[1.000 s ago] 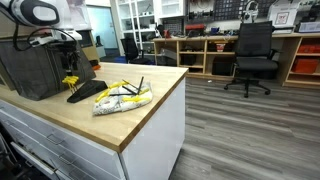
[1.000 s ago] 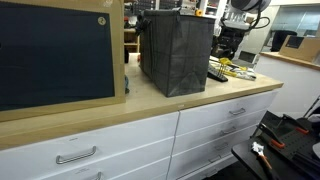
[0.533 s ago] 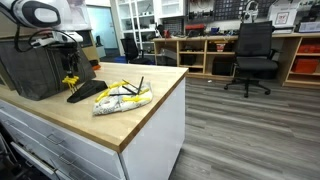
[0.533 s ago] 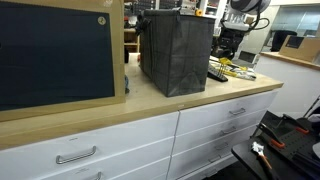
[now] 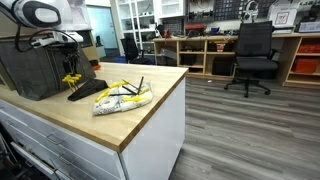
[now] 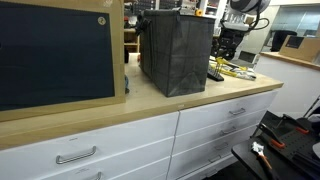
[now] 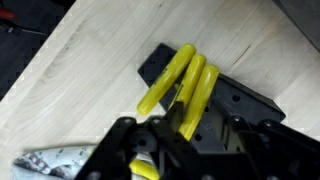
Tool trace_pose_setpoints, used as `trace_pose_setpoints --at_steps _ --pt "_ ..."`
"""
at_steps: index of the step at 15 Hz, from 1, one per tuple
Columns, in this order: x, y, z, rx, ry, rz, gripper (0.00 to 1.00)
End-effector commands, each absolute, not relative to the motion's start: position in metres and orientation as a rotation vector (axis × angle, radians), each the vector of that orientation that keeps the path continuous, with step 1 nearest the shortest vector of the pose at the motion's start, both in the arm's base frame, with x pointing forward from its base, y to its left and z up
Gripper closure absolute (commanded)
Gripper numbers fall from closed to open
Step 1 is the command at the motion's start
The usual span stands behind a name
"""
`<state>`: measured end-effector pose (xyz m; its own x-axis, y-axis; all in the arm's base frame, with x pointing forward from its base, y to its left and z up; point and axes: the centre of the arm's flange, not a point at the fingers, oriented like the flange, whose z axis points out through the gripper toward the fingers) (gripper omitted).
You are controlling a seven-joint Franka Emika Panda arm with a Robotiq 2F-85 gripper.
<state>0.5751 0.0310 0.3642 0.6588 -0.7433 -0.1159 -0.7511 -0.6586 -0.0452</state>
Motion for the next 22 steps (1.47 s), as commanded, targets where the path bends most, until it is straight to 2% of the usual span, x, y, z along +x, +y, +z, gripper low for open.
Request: trace_pose_setpoints --at_steps 1,2,4,22 --pt "0.576 0.034 0.366 -2.768 1.260 0.155 0.95" --pt "0.575 0.035 0.367 -2.770 1.254 0.156 0.99" --pt "0.572 0.038 0.372 -2.776 1.231 0.152 0.95" --pt "0.558 0.043 0.445 -2.760 1.122 -0.038 0.95"
